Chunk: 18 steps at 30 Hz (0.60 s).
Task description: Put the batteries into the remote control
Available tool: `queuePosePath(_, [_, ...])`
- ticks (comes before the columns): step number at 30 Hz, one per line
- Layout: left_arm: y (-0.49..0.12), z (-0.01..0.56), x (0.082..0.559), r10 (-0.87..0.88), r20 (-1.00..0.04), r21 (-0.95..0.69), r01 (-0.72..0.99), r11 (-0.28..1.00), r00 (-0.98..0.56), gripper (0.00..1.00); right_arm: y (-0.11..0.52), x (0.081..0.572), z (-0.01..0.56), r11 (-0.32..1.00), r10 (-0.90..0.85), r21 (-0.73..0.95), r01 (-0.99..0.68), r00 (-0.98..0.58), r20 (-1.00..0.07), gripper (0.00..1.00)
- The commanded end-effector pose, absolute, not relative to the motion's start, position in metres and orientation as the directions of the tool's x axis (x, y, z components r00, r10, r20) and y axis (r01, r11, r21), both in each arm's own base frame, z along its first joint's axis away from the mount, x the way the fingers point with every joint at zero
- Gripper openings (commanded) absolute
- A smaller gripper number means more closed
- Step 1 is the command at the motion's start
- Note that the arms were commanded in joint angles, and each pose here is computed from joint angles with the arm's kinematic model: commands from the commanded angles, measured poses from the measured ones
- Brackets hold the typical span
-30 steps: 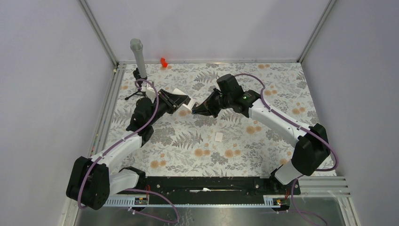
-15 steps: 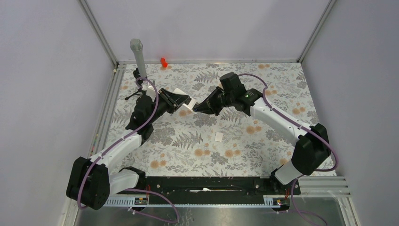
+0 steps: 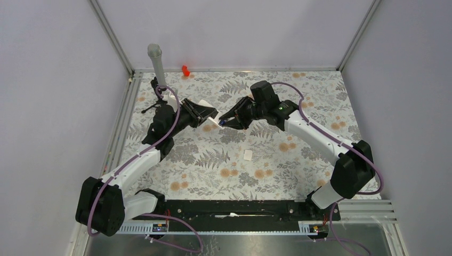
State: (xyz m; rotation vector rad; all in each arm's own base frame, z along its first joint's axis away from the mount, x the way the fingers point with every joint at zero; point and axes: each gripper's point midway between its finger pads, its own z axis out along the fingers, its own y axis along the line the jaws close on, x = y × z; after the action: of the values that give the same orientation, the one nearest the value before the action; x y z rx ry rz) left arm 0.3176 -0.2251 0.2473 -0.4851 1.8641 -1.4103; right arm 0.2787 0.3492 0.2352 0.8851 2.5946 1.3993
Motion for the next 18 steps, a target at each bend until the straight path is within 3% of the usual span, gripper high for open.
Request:
queuePosePath(1, [-0.229, 0.296, 0.322, -0.691, -0.37, -0.929, 0.254, 0.269, -0.621, 0.0, 0.345, 0.269, 0.253, 0.4, 0.48, 0.807, 0.434, -0.849, 0.219, 0.39])
queuePosePath(11, [-0.229, 0.293, 0.326, -0.681, -0.363, -0.932, 0.227, 0.284, -0.636, 0.0, 0.334, 0.257, 0.263, 0.389, 0.453, 0.841, 0.377, -0.873, 0.182, 0.47])
queuePosePath(14, [-0.232, 0.291, 0.325, -0.667, -0.358, -0.933, 0.22, 0.285, -0.654, 0.0, 0.329, 0.263, 0.275, 0.394, 0.455, 0.868, 0.304, -0.884, 0.104, 0.57])
queuePosePath(18, [-0.234, 0.284, 0.324, -0.636, -0.357, -0.93, 0.198, 0.309, -0.684, 0.0, 0.321, 0.272, 0.298, 0.428, 0.436, 0.896, 0.117, -0.895, -0.091, 0.77])
